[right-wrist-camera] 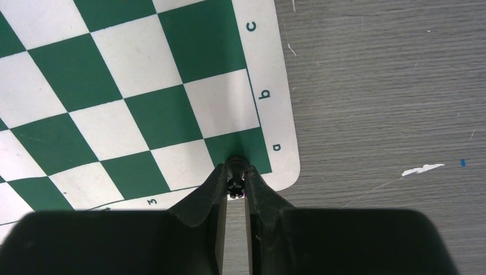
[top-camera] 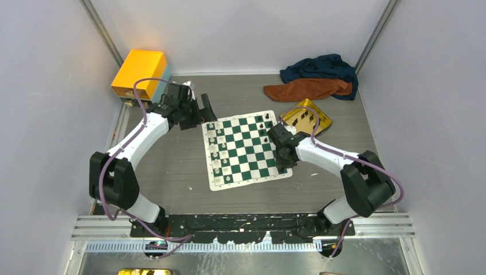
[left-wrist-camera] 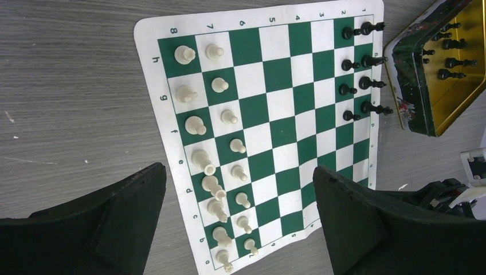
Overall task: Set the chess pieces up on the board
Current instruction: Place the chess piece on the chessboard, then pick up the chess piece from the storage box.
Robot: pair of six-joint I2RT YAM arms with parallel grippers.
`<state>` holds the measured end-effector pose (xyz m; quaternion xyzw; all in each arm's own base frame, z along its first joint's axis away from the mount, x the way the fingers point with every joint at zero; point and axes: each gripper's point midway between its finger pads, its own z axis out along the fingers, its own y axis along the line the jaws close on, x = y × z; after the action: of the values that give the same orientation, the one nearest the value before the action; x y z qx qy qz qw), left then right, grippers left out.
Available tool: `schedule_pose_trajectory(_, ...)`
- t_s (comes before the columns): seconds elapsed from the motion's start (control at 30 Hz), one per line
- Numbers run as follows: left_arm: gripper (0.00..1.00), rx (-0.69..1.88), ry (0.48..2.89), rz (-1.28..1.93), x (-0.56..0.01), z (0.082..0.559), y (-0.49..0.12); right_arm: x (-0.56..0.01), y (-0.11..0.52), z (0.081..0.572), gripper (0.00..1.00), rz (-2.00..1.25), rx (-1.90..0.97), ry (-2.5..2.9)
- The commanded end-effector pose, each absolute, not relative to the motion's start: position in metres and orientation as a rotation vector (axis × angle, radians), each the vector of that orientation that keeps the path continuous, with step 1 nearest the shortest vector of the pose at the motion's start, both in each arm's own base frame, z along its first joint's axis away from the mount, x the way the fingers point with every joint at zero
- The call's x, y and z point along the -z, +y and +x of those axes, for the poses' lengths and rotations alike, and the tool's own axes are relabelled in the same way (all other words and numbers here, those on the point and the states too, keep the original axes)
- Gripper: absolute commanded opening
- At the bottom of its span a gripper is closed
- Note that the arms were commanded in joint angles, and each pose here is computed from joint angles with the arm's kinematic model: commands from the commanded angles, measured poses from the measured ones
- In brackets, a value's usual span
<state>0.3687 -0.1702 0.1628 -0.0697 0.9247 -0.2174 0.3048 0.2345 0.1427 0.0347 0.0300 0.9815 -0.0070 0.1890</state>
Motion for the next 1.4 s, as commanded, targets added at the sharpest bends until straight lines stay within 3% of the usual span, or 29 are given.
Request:
schedule_pose_trajectory(0.0,1.00,0.600,2.414,-0.159,-0.170,0.371,-0.174,-0.035,0.146,0.239,0.07,0.120,0.007,2.736)
schedule_pose_trajectory(0.13,1.00,0.599,2.414,-0.161,-0.170,0.370,-0.174,-0.034,0.146,0.238,0.10,0.119,0.004,2.735)
schedule_pose_trajectory(0.47,1.00,0.599,2.413,-0.164,-0.170,0.369,-0.174,-0.043,0.149,0.241,0.31,0.106,-0.020,2.718)
schedule_pose_trajectory(1.0,1.00,0.598,2.403,-0.169,-0.174,0.375,-0.176,-0.115,0.162,0.270,0.36,0.059,-0.084,2.593)
schedule_pose_trajectory(1.37,1.00,0.585,2.404,-0.163,-0.174,0.381,-0.176,-0.161,0.132,0.345,0.39,0.198,-0.054,2.477)
